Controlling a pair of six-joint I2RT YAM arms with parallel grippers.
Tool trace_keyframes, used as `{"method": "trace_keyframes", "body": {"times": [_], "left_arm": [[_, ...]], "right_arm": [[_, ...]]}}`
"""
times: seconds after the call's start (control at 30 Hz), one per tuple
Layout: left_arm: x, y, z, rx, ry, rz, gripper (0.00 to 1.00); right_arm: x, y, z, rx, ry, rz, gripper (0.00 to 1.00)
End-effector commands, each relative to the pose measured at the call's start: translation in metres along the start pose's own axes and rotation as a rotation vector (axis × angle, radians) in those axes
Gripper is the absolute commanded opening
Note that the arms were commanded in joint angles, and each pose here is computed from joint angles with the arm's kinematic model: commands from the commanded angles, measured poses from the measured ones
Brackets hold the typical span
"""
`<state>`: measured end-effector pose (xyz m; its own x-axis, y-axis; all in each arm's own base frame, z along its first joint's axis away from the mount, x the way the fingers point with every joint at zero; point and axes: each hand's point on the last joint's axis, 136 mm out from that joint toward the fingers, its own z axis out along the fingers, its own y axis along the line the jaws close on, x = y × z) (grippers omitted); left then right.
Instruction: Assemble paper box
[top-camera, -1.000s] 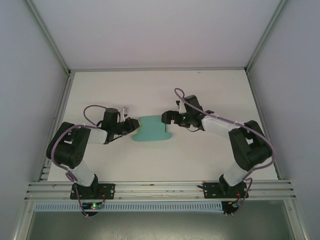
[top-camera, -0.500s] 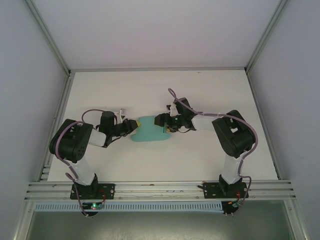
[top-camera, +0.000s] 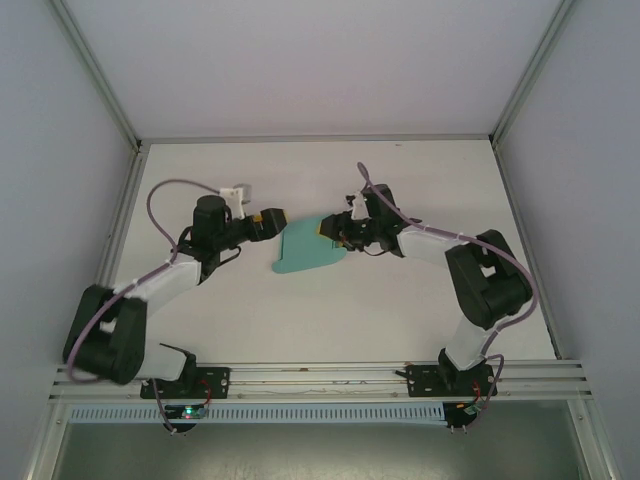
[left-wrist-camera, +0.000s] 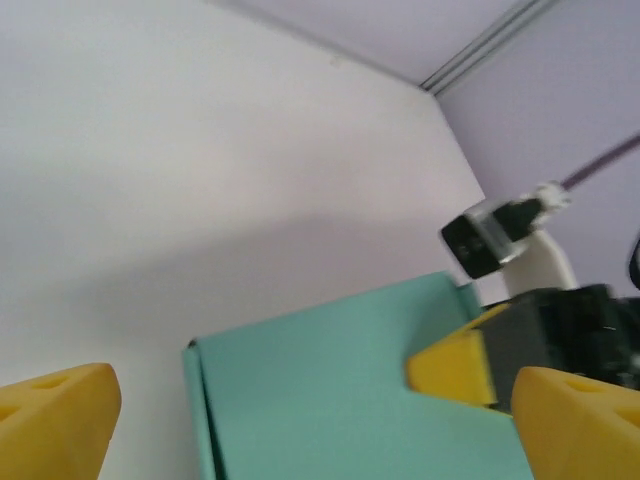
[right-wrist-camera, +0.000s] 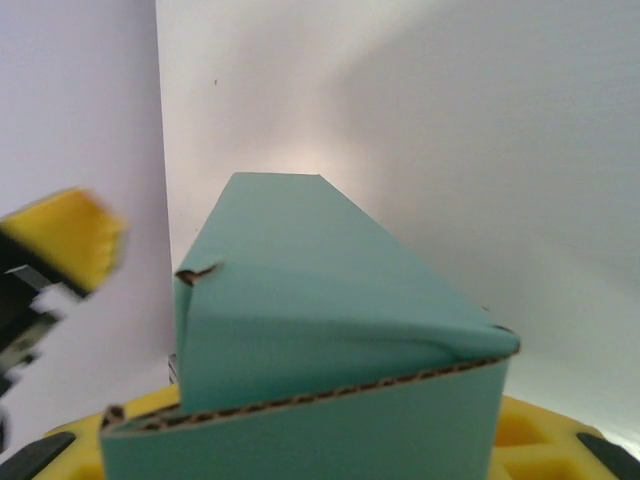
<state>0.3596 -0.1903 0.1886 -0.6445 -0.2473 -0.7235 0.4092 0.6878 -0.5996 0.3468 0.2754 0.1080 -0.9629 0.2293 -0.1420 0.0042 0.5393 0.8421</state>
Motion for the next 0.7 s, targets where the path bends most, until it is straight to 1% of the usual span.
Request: {"method": "trace_keyframes", "body": {"times": [0.0,0.1,0.17,0.33,0.4,0.5,0.63,0.67], "left_arm": [[0.02,-0.014,-0.014,-0.117,0.127,0.399,1.0],[0.04,-0.049,-0.018,-0.041,0.221,0.647,1.0],[0.052,-0.065,-0.016,-0.025,0.263,0.788,1.0],[0.075,-0.085,-0.005,-0.039,0.355,1.018,1.0],[0.082,-0.088,0.0,-0.045,0.381,1.098,1.0],[0.085,-0.084,0.01,-0.106,0.409,1.216,1.0],[0.094,-0.074,0.025,-0.225,0.469,1.384,1.0],[0.093,-0.071,0.029,-0.256,0.466,1.413,1.0]], "right_arm": [[-0.004,-0.004,-0.029,0.108,-0.031,0.058,0.42],[-0.006,0.001,-0.051,0.121,-0.043,0.108,0.42],[-0.006,0.007,-0.062,0.09,-0.027,0.17,0.41],[-0.002,0.023,-0.078,-0.005,0.039,0.324,0.4],[-0.003,0.029,-0.081,-0.023,0.05,0.34,0.41],[0.0,0.035,-0.084,-0.029,0.09,0.375,0.43],[0.005,0.04,-0.082,-0.068,0.138,0.476,0.4],[0.006,0.041,-0.082,-0.071,0.144,0.489,0.4]]}}
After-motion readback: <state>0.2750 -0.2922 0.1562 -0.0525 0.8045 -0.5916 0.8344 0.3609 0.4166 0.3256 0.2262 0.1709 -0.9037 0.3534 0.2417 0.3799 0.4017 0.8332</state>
